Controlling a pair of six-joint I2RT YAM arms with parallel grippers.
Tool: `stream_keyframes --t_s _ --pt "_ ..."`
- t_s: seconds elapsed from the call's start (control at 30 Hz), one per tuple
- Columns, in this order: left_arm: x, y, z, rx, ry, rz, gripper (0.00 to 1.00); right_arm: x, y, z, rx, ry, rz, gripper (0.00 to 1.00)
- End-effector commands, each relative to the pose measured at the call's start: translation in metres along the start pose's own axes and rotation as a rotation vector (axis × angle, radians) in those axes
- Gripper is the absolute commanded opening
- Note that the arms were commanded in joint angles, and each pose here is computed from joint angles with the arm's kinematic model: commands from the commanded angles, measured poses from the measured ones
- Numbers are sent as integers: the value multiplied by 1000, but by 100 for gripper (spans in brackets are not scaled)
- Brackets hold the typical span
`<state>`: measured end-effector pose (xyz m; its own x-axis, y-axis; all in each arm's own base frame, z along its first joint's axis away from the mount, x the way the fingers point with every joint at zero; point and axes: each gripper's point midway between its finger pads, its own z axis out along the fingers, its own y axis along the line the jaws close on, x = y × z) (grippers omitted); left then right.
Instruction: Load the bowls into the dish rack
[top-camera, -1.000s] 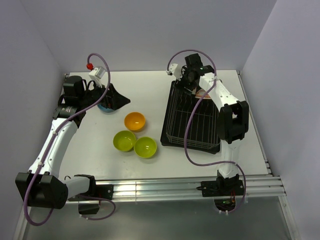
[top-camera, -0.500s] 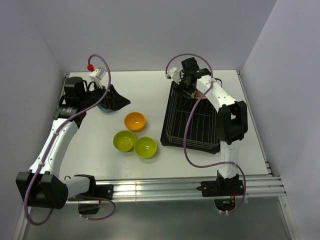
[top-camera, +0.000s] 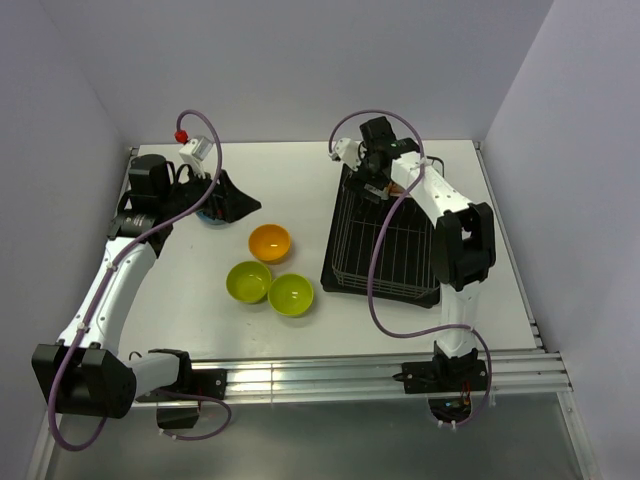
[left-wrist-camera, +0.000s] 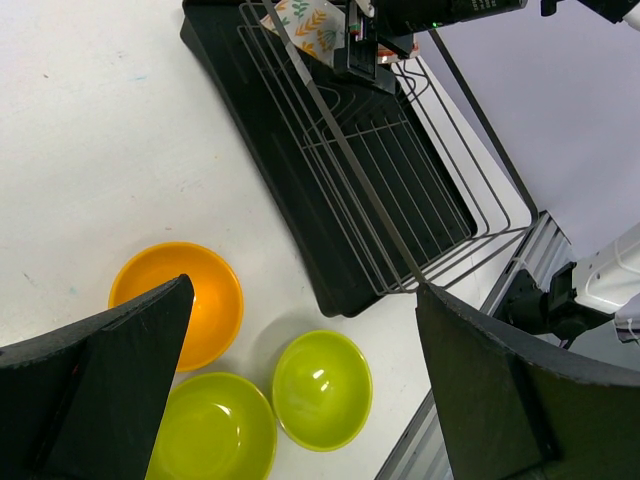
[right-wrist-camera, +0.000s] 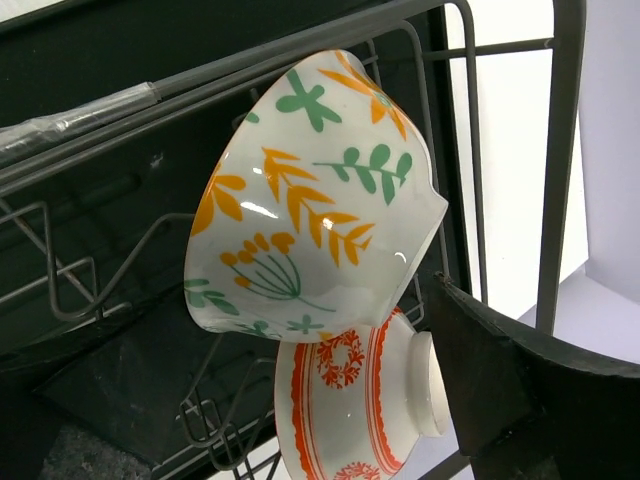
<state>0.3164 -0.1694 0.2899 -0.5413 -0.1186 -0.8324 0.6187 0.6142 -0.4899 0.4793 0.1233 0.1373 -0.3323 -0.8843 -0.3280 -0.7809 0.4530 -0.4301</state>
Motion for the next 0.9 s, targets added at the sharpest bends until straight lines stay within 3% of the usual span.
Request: stream_keyframes --t_s 0.0,0.43,0.87 --pt "-14 -11 -7 23 -47 64 99 -6 20 -17 -70 -18 -3 100" --pt "-3 0 -14 -48 -9 100 100 -17 7 -63 -31 -75 -3 100" --pt "44 63 -35 -234 170 105 99 -36 11 -154 -28 -288 158 100"
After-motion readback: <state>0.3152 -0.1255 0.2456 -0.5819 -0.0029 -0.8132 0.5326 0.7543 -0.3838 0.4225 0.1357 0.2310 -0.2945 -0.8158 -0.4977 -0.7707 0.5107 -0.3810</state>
